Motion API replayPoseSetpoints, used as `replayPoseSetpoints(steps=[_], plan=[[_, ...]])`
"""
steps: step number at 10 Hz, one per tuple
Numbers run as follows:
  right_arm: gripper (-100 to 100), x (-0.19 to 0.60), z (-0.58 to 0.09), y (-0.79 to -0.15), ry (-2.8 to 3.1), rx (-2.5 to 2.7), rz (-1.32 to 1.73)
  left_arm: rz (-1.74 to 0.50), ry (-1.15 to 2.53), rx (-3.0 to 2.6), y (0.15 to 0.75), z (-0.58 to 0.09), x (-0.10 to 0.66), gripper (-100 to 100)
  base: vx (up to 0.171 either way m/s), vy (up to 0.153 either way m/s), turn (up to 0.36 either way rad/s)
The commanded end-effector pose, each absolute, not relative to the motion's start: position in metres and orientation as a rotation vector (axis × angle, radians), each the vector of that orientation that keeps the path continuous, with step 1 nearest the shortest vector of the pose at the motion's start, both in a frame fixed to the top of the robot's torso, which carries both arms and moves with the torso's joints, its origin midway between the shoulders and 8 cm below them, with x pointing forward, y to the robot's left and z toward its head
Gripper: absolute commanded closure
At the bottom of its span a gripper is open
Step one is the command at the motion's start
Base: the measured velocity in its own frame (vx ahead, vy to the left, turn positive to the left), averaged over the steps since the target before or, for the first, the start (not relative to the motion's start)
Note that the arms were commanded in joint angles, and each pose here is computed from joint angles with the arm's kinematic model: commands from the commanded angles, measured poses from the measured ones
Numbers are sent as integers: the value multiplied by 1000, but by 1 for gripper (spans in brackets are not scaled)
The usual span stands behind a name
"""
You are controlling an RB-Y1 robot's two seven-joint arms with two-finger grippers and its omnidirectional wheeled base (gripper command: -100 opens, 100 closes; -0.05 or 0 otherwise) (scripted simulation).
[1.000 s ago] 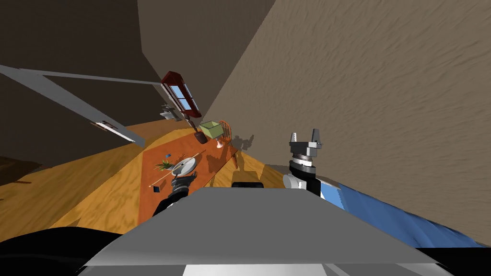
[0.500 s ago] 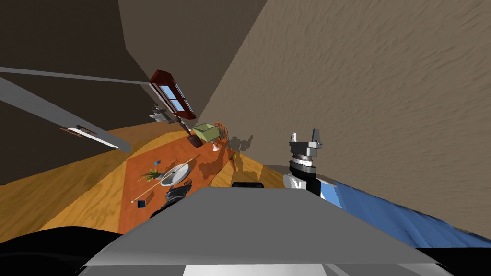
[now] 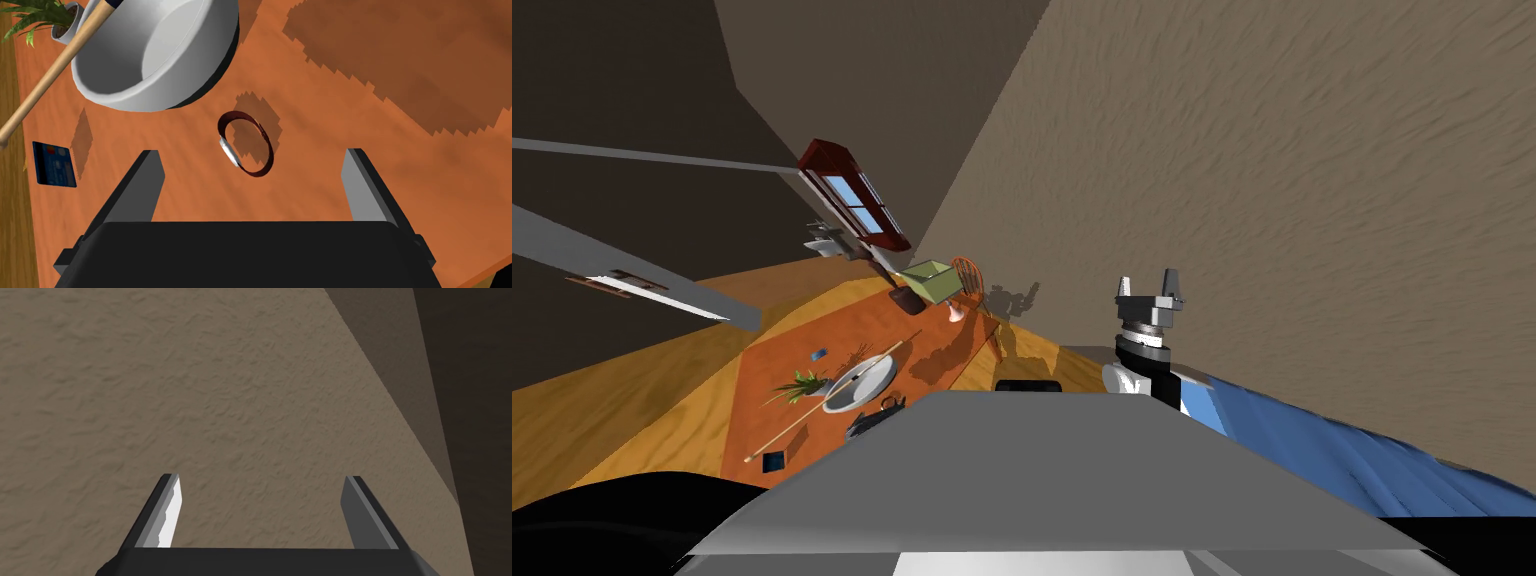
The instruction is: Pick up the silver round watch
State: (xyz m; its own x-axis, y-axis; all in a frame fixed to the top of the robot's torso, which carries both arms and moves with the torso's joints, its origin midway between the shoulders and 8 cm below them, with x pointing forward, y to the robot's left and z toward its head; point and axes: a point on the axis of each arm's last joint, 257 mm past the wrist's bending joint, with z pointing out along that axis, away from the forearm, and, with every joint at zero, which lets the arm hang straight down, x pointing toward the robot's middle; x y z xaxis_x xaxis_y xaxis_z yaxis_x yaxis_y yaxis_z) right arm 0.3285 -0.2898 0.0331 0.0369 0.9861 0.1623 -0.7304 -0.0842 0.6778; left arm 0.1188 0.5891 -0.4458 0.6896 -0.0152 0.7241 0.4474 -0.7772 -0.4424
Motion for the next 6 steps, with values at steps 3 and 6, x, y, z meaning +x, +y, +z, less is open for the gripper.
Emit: replayPoseSetpoints(steps=[3, 6], plan=[[0, 328, 33, -290, 458, 723, 1511, -894, -480, -2352, 593, -473, 65, -100, 97, 19, -117], [0, 328, 33, -290, 458, 723, 1511, -814, -608, -2392, 595, -491, 21, -100, 93, 37, -101]])
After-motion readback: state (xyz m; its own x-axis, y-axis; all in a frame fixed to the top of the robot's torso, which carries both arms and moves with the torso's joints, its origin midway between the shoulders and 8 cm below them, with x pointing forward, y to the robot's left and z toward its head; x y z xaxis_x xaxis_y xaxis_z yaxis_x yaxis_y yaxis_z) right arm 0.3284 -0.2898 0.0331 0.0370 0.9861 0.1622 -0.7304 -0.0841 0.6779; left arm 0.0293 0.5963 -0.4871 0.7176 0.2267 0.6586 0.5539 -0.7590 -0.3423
